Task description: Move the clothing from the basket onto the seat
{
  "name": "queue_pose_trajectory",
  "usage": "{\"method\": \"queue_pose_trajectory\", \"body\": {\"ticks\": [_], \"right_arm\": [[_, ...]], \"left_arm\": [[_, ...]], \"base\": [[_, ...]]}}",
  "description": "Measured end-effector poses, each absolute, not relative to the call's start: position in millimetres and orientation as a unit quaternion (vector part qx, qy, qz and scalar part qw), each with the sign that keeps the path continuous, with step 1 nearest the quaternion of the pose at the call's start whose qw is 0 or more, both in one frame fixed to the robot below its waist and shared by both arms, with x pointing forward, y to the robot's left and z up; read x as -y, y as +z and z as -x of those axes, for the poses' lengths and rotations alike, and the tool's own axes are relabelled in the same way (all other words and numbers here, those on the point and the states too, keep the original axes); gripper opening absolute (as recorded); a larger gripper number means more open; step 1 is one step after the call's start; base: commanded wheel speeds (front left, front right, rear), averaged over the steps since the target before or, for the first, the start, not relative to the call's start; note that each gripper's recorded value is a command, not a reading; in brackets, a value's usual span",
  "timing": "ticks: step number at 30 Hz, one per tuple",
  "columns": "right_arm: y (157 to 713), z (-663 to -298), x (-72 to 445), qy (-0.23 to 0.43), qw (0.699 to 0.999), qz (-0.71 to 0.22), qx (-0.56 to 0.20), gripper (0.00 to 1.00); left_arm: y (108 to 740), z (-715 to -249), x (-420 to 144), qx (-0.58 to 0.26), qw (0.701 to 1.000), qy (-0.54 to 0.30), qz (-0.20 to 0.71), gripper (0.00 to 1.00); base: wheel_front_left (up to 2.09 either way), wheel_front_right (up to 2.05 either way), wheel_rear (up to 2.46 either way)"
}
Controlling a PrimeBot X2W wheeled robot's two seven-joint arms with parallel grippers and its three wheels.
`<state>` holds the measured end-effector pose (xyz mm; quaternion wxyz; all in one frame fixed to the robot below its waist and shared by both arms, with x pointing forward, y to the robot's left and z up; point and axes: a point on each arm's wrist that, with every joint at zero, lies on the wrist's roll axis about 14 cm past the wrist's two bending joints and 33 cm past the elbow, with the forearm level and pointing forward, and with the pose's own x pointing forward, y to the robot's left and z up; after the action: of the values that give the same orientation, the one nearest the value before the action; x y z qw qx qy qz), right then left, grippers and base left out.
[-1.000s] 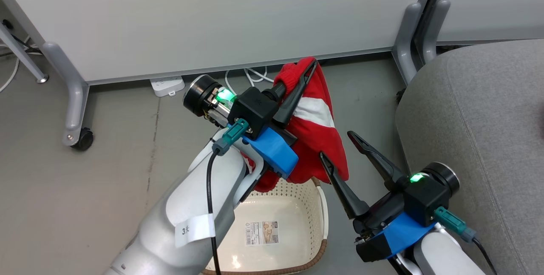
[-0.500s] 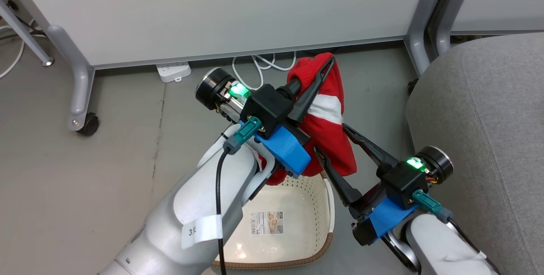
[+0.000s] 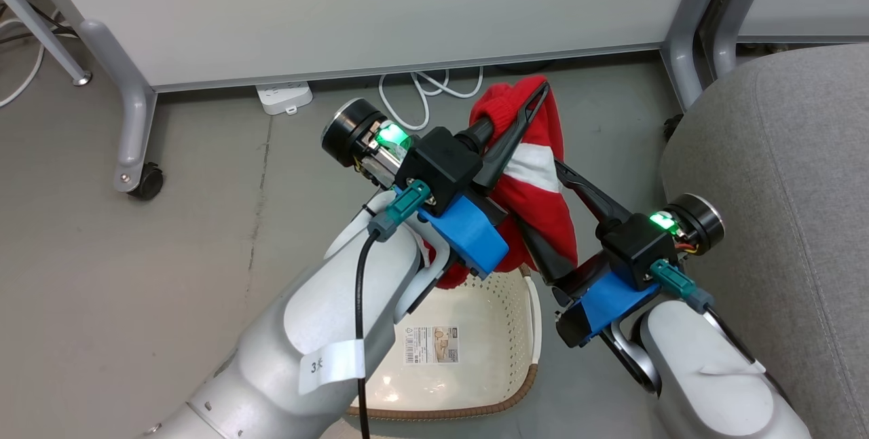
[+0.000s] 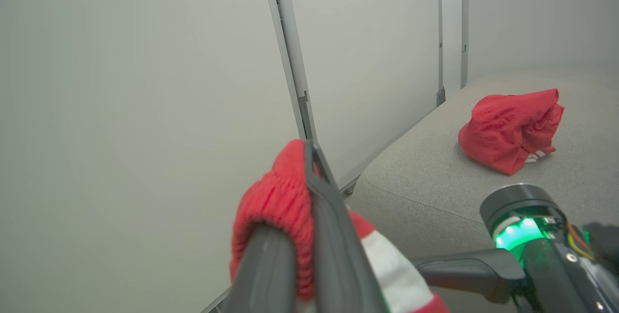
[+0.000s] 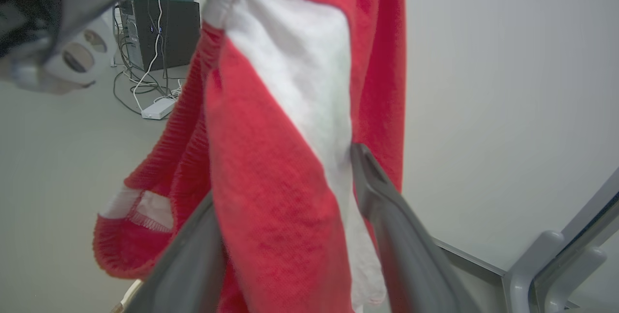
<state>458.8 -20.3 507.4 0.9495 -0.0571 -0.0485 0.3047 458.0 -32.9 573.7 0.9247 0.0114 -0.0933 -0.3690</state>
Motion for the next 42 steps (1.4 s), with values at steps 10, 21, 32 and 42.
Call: {"method": "queue_pose_trajectory", "body": {"ticks": [10,21,32,42], "right_arm": [[507,-459,19,0.303,0.951,0.052,0.045,0.00],[510,-459,22,0.300,0.952,0.046,0.046,0.00],[511,-459,23,0.296,0.953,0.038,0.045,0.00],[512,-468,40,0.270,0.961,0.024,0.046,0.00]], "left_arm": [[575,-456,35,0.093,0.924,-0.371,-0.010,0.00],[577,-455,36,0.095,0.924,-0.371,-0.010,0.00],[569,-455,33,0.082,0.927,-0.366,-0.008,1.00],[548,-454,41,0.056,0.924,-0.377,-0.005,1.00]], "base": [[0.00,0.00,0.00],[0.00,0.00,0.00],[0.00,0.00,0.00],[0.00,0.00,0.00]]}}
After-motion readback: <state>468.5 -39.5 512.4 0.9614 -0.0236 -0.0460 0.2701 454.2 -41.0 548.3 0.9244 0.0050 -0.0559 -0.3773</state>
